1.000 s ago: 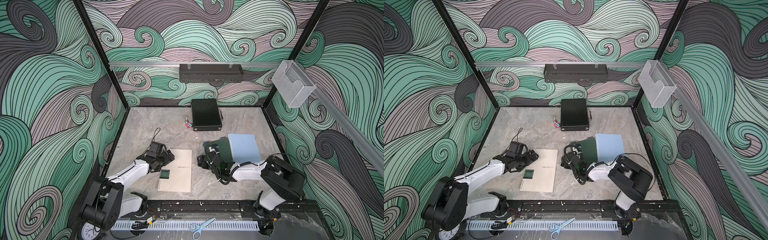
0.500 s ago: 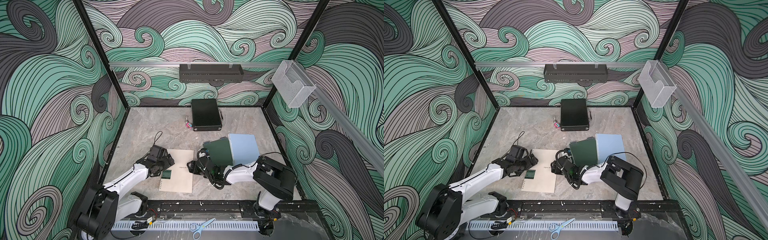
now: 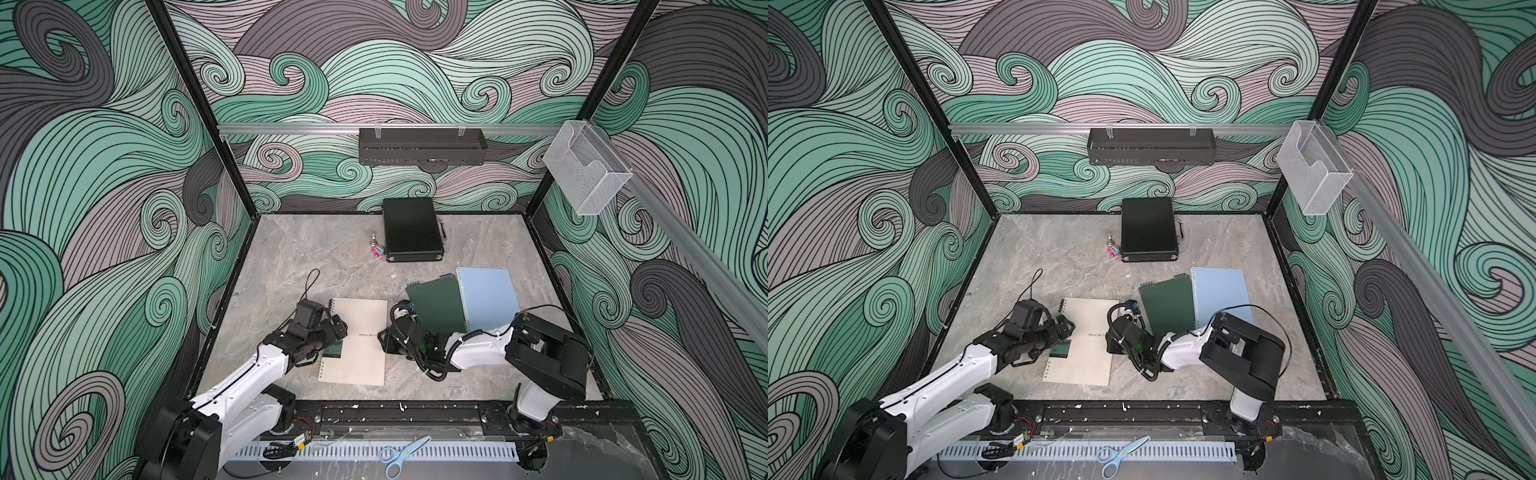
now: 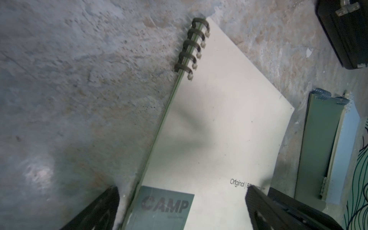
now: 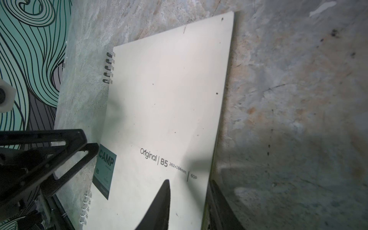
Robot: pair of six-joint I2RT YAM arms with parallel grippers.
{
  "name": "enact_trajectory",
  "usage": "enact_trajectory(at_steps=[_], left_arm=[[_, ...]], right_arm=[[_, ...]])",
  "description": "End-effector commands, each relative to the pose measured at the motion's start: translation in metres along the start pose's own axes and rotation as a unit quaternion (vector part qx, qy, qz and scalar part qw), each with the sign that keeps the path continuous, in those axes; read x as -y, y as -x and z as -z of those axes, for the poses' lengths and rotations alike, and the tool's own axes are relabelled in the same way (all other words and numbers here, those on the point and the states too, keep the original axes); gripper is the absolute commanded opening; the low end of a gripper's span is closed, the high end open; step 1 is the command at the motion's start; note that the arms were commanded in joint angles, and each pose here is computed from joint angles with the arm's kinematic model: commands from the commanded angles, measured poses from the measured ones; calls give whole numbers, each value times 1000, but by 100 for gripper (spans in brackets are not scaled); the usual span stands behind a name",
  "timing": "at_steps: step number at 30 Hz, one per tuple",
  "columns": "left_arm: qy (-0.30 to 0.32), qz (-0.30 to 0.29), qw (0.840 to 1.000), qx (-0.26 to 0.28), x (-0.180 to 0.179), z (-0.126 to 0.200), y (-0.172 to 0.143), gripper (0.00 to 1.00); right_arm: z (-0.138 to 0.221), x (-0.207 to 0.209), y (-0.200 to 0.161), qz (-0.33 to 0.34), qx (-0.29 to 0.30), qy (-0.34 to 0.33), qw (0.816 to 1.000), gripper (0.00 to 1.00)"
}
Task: Tear off pages from different notebooks
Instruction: Open the notebook at the center of the board.
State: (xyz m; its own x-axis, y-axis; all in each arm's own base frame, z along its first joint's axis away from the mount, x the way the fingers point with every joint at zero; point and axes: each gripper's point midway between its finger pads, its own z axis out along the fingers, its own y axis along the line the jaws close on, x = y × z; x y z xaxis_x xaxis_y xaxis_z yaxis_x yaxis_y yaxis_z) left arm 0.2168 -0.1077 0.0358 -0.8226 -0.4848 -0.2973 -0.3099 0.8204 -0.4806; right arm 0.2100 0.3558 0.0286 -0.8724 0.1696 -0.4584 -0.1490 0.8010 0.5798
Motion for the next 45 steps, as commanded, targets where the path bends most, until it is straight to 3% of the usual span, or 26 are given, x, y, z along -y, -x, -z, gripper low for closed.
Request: enact_trajectory(at_steps=[1,14,25,30,34,40,45], left_arm=[[-5,-9,1000,-25,-3,-1,-15,99],[-26,-14,999,-26,-1,2,-21,99],[-31,-15,999,-31,-1,0,-25,99],[-36,-18,999,-24,2,2,-24,99],[-33,-16,999,-23,1,4,-23,99],[12,-38,999,-1,4,31,-4,99],[69,-36,996,38,4,66,22,99]], right_arm=[[4,-11,5,2,7,5,1000,30],[15,-31,12,13,16,33,999,19],[27,-77,15,-33,35,154,987,21],[26,-80,16,-41,44,161,985,25],[26,-77,18,-40,50,154,986,23],[36,-69,27,-17,78,138,987,21],[45,-78,31,11,83,164,983,20]])
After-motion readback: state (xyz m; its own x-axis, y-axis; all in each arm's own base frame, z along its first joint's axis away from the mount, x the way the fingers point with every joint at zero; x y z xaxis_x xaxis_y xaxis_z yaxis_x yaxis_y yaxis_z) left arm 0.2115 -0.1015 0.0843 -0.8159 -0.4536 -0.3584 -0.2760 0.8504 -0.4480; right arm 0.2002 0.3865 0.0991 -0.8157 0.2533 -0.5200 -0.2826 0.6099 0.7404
